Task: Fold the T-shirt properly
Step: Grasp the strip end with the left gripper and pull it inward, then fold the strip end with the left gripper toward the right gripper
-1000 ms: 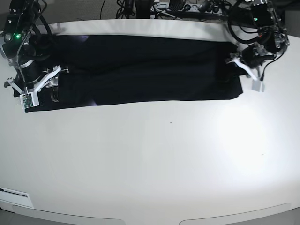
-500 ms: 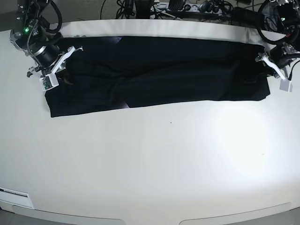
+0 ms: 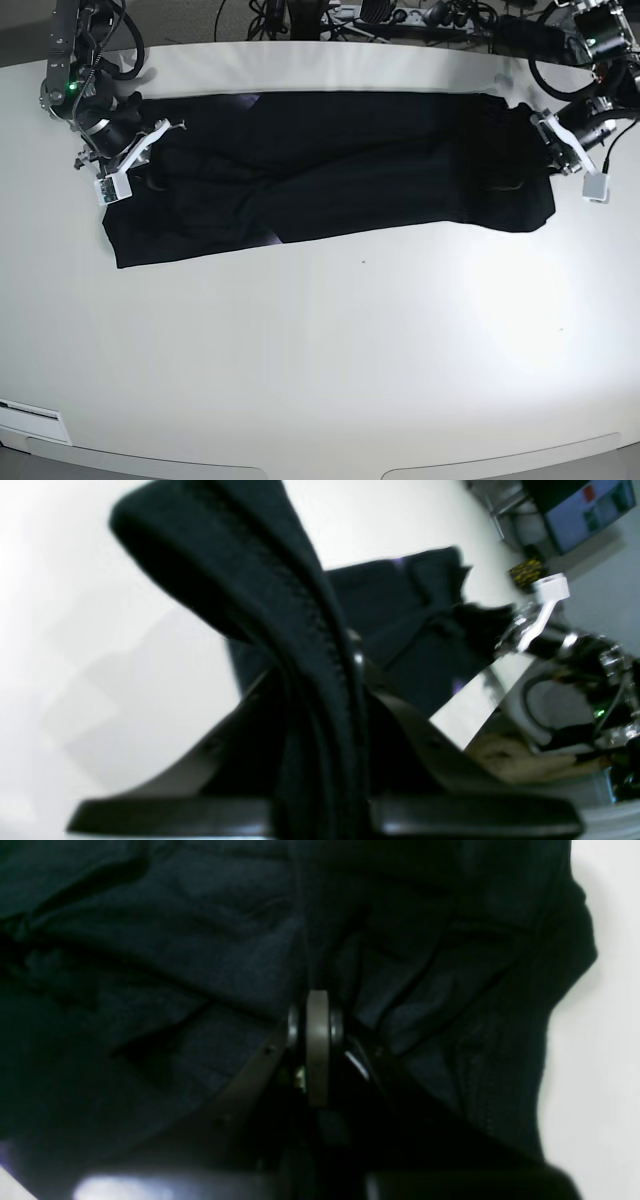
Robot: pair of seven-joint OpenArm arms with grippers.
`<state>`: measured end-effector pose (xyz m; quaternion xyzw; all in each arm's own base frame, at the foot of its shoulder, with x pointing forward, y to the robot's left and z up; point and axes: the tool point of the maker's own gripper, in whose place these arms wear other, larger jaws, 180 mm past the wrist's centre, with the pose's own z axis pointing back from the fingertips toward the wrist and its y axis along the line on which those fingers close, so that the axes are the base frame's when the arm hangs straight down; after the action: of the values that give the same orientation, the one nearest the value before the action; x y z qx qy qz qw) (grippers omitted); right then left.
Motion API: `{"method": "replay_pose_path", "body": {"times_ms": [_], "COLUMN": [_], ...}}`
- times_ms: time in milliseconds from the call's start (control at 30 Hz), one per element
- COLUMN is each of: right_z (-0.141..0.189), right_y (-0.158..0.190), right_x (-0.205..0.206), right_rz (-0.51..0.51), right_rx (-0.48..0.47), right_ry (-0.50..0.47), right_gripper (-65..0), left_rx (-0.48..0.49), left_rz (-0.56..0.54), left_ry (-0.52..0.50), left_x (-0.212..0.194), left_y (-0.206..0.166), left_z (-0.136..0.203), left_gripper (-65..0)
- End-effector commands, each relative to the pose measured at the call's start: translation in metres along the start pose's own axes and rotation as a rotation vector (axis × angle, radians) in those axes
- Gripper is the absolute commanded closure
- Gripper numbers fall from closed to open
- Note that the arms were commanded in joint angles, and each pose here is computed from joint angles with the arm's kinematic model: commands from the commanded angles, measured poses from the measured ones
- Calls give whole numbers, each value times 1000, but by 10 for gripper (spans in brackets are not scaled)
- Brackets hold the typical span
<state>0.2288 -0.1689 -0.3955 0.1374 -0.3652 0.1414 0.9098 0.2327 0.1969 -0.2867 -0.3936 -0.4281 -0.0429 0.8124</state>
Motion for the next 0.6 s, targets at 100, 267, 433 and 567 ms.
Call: {"method": "replay_pose_path", "body": {"times_ms": [100,267,433,567], "right_z": [3,4,4,7], "right_y": [-4,-5,-5,-10], "right_x": [-15,-15,-20,-20], "right_rz": [31,34,33,44], "right_rx": [-15,-16,-15,-18], "right_ry": [81,83,111,118], "right_gripper": [0,0,0,0], "left_rx": [-130,-293,-288,-324], "left_rz": [-12,57,31,14], "left_ry": [-47,-54,-86,-37], "left_x": [2,-16,-12,-23], "left_y": [-35,-79,-89,-104], "left_z": [-30,-72,-100,-114], "left_gripper": [0,0,0,0]}}
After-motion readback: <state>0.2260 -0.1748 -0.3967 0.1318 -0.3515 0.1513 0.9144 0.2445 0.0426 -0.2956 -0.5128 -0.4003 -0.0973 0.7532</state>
